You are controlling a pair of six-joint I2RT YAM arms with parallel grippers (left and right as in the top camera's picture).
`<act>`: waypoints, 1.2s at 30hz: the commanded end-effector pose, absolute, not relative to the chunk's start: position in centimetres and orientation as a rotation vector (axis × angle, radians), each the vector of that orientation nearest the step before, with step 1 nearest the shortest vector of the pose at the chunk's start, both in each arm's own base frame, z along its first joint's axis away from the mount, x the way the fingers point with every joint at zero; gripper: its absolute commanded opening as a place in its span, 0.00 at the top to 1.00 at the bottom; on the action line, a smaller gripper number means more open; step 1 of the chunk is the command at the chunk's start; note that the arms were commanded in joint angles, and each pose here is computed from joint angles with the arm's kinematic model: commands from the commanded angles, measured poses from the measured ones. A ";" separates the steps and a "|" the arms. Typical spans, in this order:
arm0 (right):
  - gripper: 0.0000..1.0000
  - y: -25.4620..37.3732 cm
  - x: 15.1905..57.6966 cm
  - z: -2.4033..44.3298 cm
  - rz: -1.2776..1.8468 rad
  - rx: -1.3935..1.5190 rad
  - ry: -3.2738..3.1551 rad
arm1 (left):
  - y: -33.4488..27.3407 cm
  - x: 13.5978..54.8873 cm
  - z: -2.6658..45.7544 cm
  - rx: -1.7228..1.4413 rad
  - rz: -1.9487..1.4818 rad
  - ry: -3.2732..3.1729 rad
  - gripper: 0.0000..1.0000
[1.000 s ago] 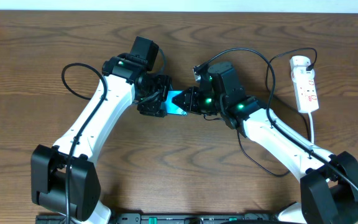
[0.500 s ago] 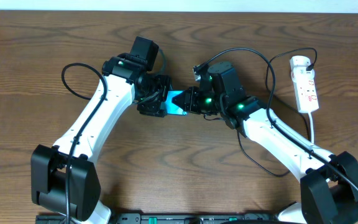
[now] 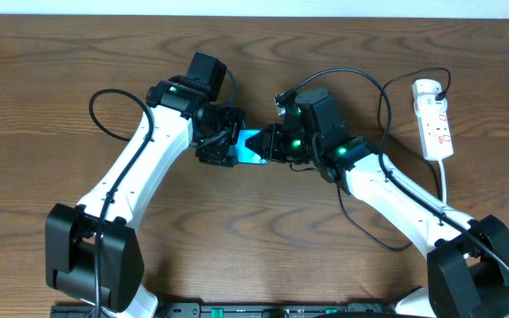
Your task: Plug charger to phone and switch on socket
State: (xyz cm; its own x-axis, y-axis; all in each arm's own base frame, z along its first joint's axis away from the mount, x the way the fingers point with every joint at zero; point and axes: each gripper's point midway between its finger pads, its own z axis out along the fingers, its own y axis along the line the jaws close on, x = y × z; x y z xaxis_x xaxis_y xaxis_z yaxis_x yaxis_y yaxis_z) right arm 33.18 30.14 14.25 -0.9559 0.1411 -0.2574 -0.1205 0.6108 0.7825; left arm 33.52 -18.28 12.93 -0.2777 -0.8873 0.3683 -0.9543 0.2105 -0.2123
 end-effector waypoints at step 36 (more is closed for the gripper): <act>0.99 26.6 35.5 13.5 1.195 0.113 2.554 | -11.8 36.3 13.2 1.535 0.715 -2.577 0.20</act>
